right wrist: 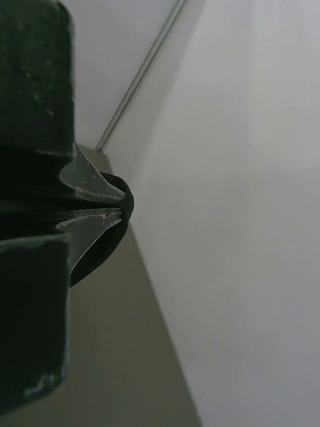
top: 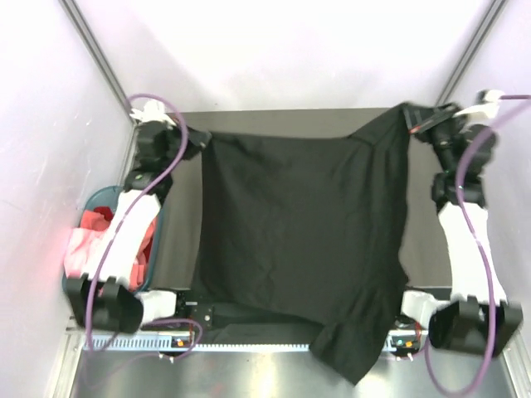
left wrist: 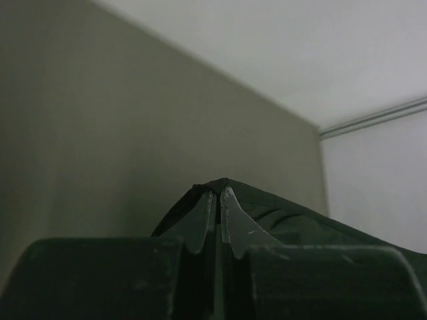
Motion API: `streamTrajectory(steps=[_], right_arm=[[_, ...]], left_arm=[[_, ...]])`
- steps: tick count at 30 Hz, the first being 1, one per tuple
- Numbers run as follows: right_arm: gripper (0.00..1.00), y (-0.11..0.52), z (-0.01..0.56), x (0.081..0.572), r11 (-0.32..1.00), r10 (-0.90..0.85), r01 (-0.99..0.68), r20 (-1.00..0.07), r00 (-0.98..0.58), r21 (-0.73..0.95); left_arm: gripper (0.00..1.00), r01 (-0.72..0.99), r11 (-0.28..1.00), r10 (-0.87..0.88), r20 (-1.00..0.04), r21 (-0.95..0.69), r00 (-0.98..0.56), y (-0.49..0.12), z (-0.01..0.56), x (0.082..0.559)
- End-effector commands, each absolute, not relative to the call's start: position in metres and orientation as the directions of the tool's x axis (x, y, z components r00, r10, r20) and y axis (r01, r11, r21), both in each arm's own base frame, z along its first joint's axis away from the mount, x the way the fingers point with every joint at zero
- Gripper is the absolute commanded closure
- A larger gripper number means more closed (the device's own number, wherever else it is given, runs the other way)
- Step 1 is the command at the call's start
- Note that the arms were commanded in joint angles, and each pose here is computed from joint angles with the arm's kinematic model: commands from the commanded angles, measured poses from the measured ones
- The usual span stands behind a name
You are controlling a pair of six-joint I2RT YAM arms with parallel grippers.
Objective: Fold and stack the t-shirts
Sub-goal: Flatten the tshirt out
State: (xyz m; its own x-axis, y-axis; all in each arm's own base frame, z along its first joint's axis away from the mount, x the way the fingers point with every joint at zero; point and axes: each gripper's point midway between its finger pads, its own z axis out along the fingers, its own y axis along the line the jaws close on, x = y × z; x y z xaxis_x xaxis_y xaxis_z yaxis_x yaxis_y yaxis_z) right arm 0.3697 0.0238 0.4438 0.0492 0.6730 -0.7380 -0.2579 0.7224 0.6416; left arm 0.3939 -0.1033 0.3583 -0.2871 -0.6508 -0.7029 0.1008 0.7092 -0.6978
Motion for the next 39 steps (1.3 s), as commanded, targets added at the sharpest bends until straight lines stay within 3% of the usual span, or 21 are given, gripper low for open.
streamTrajectory(steps=[1,4,6,7,9,10,19,30,39], right_arm=[[1.0,0.016,0.411,0.403,0.749,0.642,-0.282,-0.762,0.085,0.599],[1.0,0.015,0.351,0.451,0.766,0.613,-0.238,-0.79,-0.012,0.598],[1.0,0.014,0.306,0.483,0.761,0.617,-0.184,-0.781,-0.092,0.623],[1.0,0.013,0.308,0.495,0.761,0.615,-0.191,-0.783,-0.092,0.62],[1.0,0.015,0.273,0.521,0.752,0.619,-0.16,-0.769,-0.16,0.639],[1.0,0.015,0.279,0.531,0.753,0.616,-0.168,-0.771,-0.162,0.636],[1.0,0.015,0.235,0.599,0.749,0.607,-0.111,-0.745,-0.277,0.653],[1.0,0.019,0.205,0.605,0.734,0.621,0.047,-0.642,-0.45,0.677],[1.0,0.024,0.186,0.55,0.734,0.62,0.203,-0.516,-0.591,0.648]], left_arm=[[1.0,0.096,0.722,-0.643,-0.716,-0.685,-0.271,-0.104,0.316,0.434],[1.0,0.019,0.756,-0.607,-0.711,-0.655,-0.354,-0.104,0.25,0.477],[1.0,0.034,0.765,-0.59,-0.722,-0.643,-0.362,-0.106,0.237,0.501],[1.0,0.009,0.763,-0.58,-0.69,-0.646,-0.433,-0.112,0.203,0.514],[1.0,0.033,0.764,-0.565,-0.694,-0.644,-0.446,-0.115,0.2,0.536],[1.0,0.002,0.772,-0.556,-0.677,-0.636,-0.482,-0.115,0.173,0.545],[1.0,-0.041,0.77,-0.556,-0.637,-0.637,-0.535,-0.099,0.128,0.602],[1.0,-0.084,0.743,-0.553,-0.538,-0.664,-0.636,-0.107,0.102,0.603],[1.0,-0.129,0.772,-0.51,-0.485,-0.623,-0.71,-0.106,0.102,0.579]])
